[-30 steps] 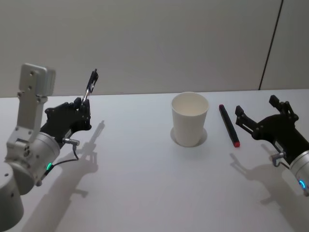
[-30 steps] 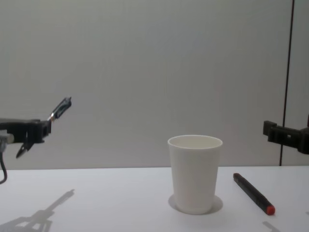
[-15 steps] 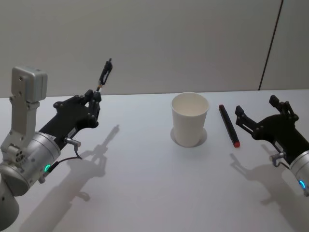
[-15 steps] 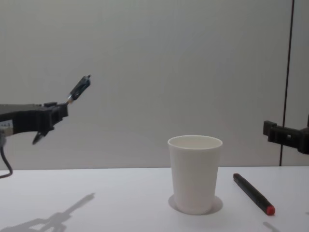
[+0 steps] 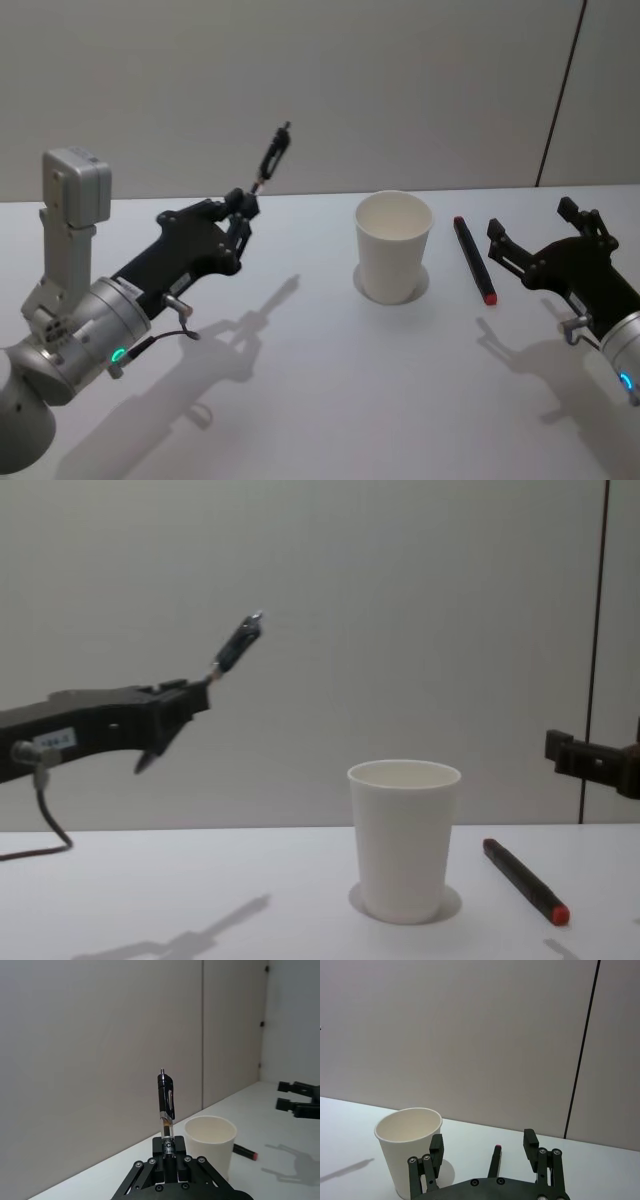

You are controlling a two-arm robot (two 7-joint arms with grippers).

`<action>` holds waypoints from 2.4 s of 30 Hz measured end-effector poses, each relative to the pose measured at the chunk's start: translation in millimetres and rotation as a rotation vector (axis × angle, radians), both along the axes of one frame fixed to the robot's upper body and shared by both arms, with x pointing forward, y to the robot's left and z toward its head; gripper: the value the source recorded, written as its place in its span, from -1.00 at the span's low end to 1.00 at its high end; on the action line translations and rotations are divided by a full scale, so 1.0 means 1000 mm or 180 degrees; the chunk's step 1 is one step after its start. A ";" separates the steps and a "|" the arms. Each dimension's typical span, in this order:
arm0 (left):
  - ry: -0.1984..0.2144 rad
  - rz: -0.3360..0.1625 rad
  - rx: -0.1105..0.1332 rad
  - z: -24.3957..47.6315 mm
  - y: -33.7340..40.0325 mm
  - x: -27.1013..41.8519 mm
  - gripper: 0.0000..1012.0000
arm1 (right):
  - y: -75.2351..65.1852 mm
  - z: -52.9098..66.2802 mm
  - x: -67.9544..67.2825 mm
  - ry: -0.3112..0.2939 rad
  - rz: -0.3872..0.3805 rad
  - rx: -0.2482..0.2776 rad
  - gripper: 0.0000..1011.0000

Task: Place the pen into the pen holder.

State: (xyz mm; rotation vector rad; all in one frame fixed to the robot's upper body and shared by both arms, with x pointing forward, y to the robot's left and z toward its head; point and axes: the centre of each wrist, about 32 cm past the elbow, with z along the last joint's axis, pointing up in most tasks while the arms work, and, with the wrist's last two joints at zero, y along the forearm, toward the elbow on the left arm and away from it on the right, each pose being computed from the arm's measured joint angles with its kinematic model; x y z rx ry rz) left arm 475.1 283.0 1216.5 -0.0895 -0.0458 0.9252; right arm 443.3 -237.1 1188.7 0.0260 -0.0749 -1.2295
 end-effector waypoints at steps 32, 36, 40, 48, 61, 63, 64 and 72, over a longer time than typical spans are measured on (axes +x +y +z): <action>-0.0129 -0.1484 -0.0204 -0.0211 -0.0477 0.0235 -0.73 | 0.000 0.000 0.000 0.0000 0.0000 0.0000 0.98; -0.0135 -0.1544 -0.0197 -0.0220 -0.0524 0.0241 -0.73 | 0.000 0.000 0.000 0.0000 0.0000 0.0000 0.98; -0.0139 -0.1585 -0.0186 -0.0228 -0.0563 0.0246 -0.73 | 0.000 0.000 0.000 0.0000 0.0000 0.0000 0.98; -0.0147 -0.1637 -0.0171 -0.0236 -0.0609 0.0252 -0.73 | 0.000 0.000 0.000 0.0000 0.0000 0.0000 0.98; -0.0152 -0.1674 -0.0159 -0.0242 -0.0644 0.0256 -0.73 | 0.000 0.000 0.000 0.0000 0.0002 0.0000 0.98; -0.0152 -0.1677 -0.0158 -0.0243 -0.0647 0.0257 -0.73 | 0.000 0.000 0.000 0.0001 0.0008 0.0001 0.98; -0.0152 -0.1679 -0.0157 -0.0243 -0.0648 0.0257 -0.73 | 0.000 0.000 0.000 0.0003 0.0017 0.0005 0.98; -0.0154 -0.1685 -0.0155 -0.0244 -0.0653 0.0258 -0.73 | -0.005 0.001 -0.001 0.0022 0.0148 0.0078 0.98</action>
